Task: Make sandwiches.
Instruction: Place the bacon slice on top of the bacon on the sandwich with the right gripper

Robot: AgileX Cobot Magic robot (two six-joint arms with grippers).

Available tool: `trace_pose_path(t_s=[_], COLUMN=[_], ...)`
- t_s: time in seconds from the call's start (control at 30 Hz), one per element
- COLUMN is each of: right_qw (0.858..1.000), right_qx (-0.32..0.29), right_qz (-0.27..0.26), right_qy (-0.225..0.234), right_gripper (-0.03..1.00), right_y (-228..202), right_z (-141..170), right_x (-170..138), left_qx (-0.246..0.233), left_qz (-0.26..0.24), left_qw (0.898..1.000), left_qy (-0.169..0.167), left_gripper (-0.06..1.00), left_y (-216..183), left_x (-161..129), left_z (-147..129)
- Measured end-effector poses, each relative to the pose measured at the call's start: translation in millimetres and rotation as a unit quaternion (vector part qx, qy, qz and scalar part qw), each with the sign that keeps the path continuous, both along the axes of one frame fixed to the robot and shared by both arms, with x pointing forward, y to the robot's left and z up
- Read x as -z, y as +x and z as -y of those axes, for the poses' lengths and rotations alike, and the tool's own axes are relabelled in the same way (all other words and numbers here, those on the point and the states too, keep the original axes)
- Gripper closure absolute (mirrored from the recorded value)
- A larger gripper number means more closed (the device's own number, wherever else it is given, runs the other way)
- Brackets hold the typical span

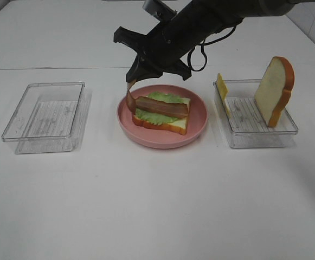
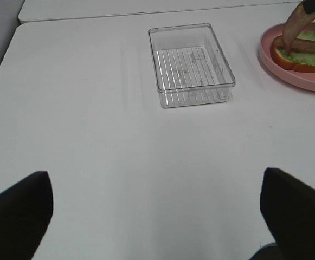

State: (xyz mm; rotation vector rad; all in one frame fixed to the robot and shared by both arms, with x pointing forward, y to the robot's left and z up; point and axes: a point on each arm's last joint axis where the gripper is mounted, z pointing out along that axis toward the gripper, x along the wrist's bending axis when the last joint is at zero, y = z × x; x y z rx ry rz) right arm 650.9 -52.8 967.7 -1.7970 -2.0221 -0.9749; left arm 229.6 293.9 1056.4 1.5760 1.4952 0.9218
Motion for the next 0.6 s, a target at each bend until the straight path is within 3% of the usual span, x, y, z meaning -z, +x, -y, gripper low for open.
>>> trace_pose_path(t_s=[0.3, 0.6], right_qw=[1.000, 0.998], right_qx=[-0.010, -0.030], right_qz=[0.012, 0.024], right_qy=[0.012, -0.048], right_gripper=[0.97, 0.97], right_y=[1, 5], right_z=[-3, 3], right_x=[-1, 22], left_qx=[0.000, 0.000], left_qz=[0.000, 0.000], left_qw=[1.000, 1.000], left_qy=[0.000, 0.000], left_gripper=[-0.04, -0.04], left_y=[0, 0], left_x=[0, 0], left_z=[0, 0])
